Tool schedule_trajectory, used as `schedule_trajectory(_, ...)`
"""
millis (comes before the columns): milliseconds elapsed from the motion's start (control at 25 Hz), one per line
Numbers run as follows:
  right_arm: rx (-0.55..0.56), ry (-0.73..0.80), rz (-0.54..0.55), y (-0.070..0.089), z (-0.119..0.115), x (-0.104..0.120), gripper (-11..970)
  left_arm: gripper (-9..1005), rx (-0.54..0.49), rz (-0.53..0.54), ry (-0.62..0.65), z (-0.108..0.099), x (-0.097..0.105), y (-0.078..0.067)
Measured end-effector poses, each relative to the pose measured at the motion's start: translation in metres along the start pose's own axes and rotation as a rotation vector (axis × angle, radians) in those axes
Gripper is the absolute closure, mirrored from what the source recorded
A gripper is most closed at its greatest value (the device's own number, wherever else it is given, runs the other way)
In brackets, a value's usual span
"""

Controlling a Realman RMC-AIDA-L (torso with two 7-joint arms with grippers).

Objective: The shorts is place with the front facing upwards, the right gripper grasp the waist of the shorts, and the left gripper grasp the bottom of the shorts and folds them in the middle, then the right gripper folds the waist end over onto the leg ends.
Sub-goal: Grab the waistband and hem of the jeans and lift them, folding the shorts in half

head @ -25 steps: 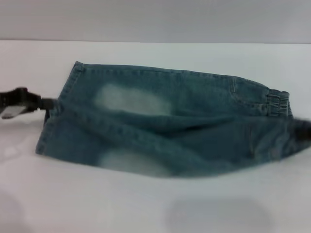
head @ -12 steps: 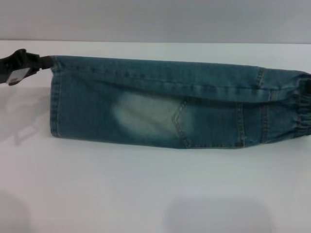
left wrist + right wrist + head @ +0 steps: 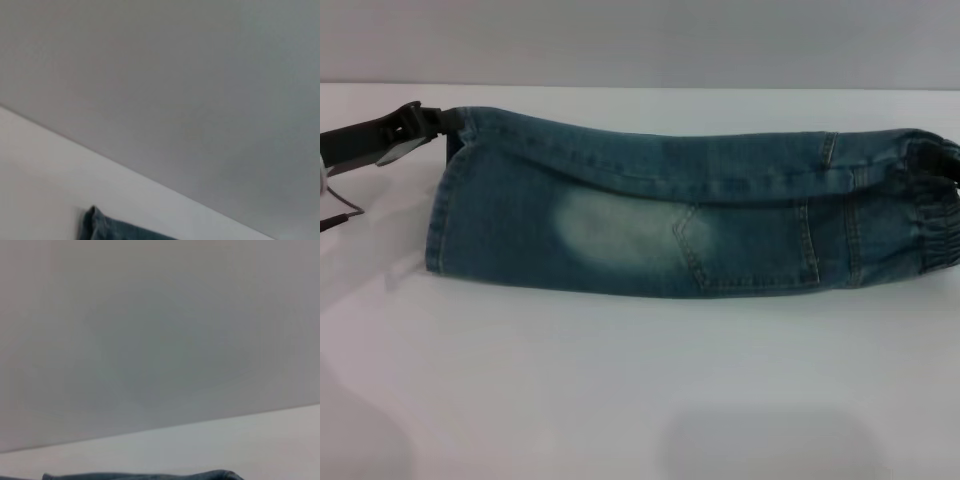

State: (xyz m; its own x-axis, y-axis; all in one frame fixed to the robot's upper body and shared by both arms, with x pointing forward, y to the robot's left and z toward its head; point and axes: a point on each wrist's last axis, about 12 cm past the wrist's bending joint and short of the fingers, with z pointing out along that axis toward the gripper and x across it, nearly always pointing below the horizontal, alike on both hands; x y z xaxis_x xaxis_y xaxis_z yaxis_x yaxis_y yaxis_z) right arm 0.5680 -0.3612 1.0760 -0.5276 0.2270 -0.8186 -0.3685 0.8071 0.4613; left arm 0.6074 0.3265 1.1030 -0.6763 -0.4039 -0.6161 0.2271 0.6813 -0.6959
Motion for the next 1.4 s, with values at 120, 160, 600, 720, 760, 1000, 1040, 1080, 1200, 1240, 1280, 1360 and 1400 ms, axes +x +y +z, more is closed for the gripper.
schedule_trajectory(120, 0.018, -0.025, 0.007, -0.001, 0.003, 0.003, 952, 910, -0.015, 0.034, -0.016, 0.007, 0.0, -0.002)
schedule_trajectory(160, 0.022, -0.028, 0.008, -0.002, 0.004, 0.003, 952, 909, -0.019, 0.045, -0.019, 0.01, 0.0, -0.003)
schedule_trajectory(600, 0.1, -0.056, -0.001, 0.001, 0.023, 0.017, 948, 903, -0.101, 0.163, -0.011, 0.036, -0.002, -0.01)
schedule_trajectory(720, 0.109, -0.072, 0.006, 0.001, 0.024, 0.017, 945, 902, -0.11, 0.186, -0.015, 0.041, -0.001, -0.01)
schedule_trajectory(760, 0.114, -0.075, 0.008, 0.0, 0.024, 0.017, 944, 901, -0.112, 0.193, -0.017, 0.042, -0.001, -0.011)
schedule_trajectory(1000, 0.14, -0.086, -0.015, -0.002, 0.025, 0.015, 937, 898, -0.144, 0.242, -0.02, 0.047, -0.002, -0.01)
schedule_trajectory(1040, 0.144, -0.088, -0.016, -0.002, 0.025, 0.015, 936, 897, -0.151, 0.251, -0.016, 0.048, -0.002, -0.01)
schedule_trajectory(1080, 0.147, -0.088, -0.016, -0.002, 0.027, 0.015, 935, 897, -0.156, 0.258, -0.012, 0.049, -0.002, -0.01)
schedule_trajectory(1200, 0.158, -0.082, -0.013, -0.001, 0.032, 0.014, 932, 895, -0.174, 0.279, -0.001, 0.051, -0.001, -0.01)
schedule_trajectory(1240, 0.163, -0.078, -0.013, -0.001, 0.034, 0.015, 931, 895, -0.175, 0.281, -0.001, 0.051, -0.001, -0.01)
schedule_trajectory(1280, 0.167, -0.073, -0.013, -0.001, 0.036, 0.015, 890, 894, -0.183, 0.282, -0.002, 0.051, -0.001, -0.009)
schedule_trajectory(1360, 0.176, -0.062, -0.017, -0.001, 0.039, 0.014, 808, 893, -0.199, 0.282, -0.007, 0.052, -0.001, -0.007)
schedule_trajectory(1400, 0.179, -0.059, -0.018, 0.0, 0.04, 0.014, 767, 892, -0.204, 0.283, -0.009, 0.052, -0.001, -0.007)
